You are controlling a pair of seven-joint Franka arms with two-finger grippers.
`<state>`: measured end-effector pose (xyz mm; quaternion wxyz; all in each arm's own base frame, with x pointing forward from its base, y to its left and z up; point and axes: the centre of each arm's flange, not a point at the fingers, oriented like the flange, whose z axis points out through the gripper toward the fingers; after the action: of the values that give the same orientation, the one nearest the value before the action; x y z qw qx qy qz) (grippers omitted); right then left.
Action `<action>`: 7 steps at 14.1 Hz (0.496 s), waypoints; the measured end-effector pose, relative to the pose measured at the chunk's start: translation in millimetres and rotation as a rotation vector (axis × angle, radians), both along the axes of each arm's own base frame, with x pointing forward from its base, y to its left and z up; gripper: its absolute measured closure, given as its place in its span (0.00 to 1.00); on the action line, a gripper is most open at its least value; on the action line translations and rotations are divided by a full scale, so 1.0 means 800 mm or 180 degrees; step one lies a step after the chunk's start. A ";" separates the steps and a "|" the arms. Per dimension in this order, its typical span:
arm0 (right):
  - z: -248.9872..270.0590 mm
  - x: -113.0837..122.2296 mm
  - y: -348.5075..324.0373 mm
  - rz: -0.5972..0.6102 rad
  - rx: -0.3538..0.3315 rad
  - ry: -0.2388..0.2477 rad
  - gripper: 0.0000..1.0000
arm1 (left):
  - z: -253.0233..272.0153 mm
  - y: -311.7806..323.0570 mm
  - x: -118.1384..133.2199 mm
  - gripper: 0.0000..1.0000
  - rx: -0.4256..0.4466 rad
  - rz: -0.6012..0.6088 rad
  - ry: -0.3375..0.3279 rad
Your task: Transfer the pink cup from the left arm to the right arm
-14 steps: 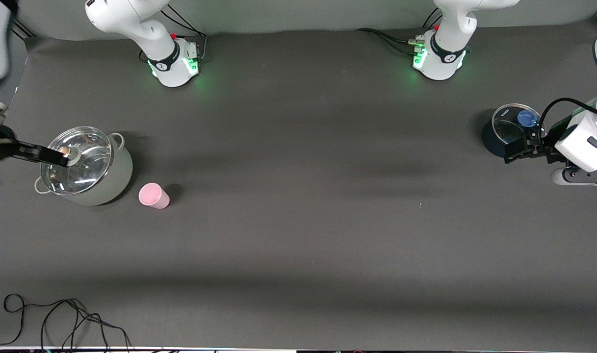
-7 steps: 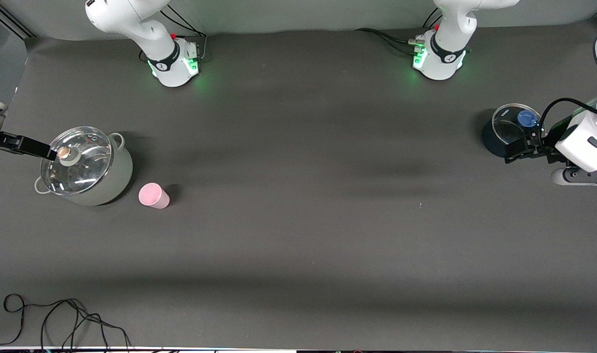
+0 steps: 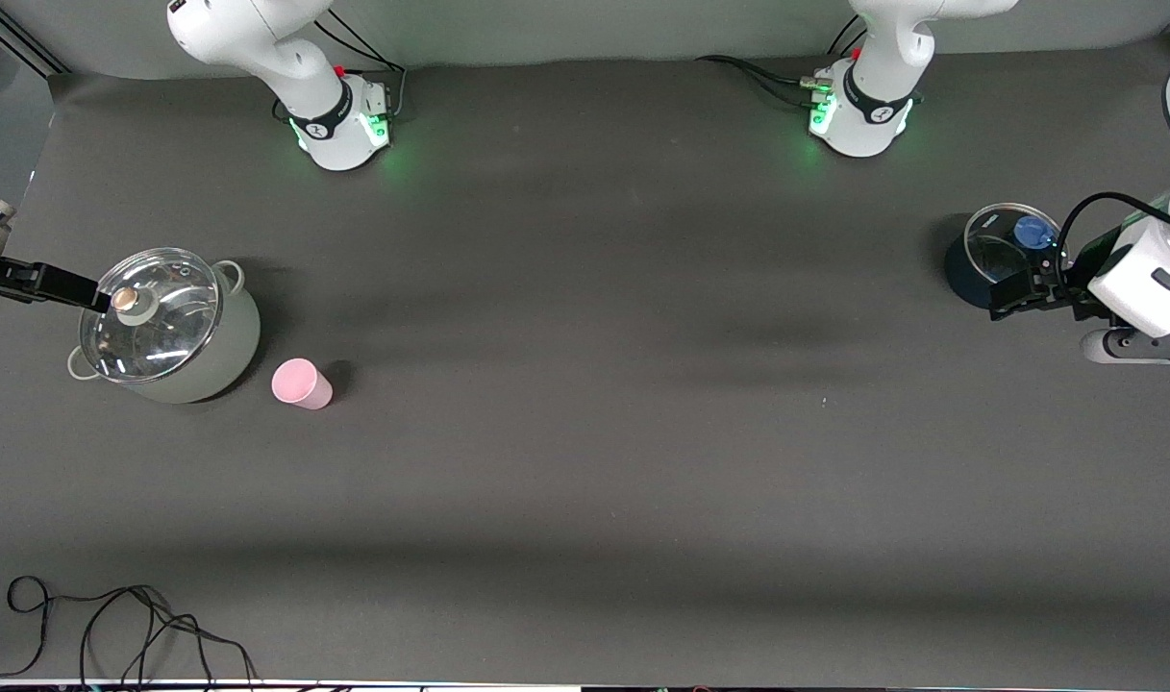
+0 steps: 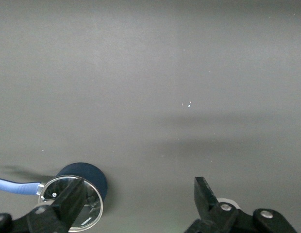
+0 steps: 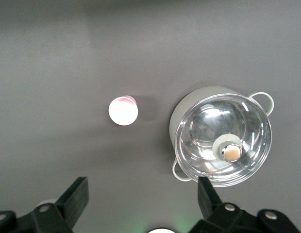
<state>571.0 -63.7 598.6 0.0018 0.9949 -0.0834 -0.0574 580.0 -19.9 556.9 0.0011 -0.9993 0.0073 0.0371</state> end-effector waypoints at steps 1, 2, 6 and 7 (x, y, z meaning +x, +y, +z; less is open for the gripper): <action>0.000 0.000 0.000 0.0012 0.0001 0.0000 0.00 | 0.000 0.000 0.000 0.00 0.0008 -0.0002 0.0000; 0.000 0.000 0.001 0.0023 0.0003 0.0001 0.00 | 0.000 0.000 0.000 0.00 0.0011 -0.0003 0.0000; -0.008 0.005 0.013 0.0100 0.0056 0.0031 0.00 | 0.000 0.001 0.000 0.00 0.0018 -0.0004 -0.0001; -0.011 0.006 0.013 0.0113 0.0081 0.0039 0.00 | 0.000 0.001 0.000 0.00 0.0018 -0.0004 -0.0001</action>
<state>576.1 -53.3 589.8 -0.0093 0.9958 -0.0650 -0.0646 580.0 -19.4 556.9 0.0040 -0.9993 0.0078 0.0371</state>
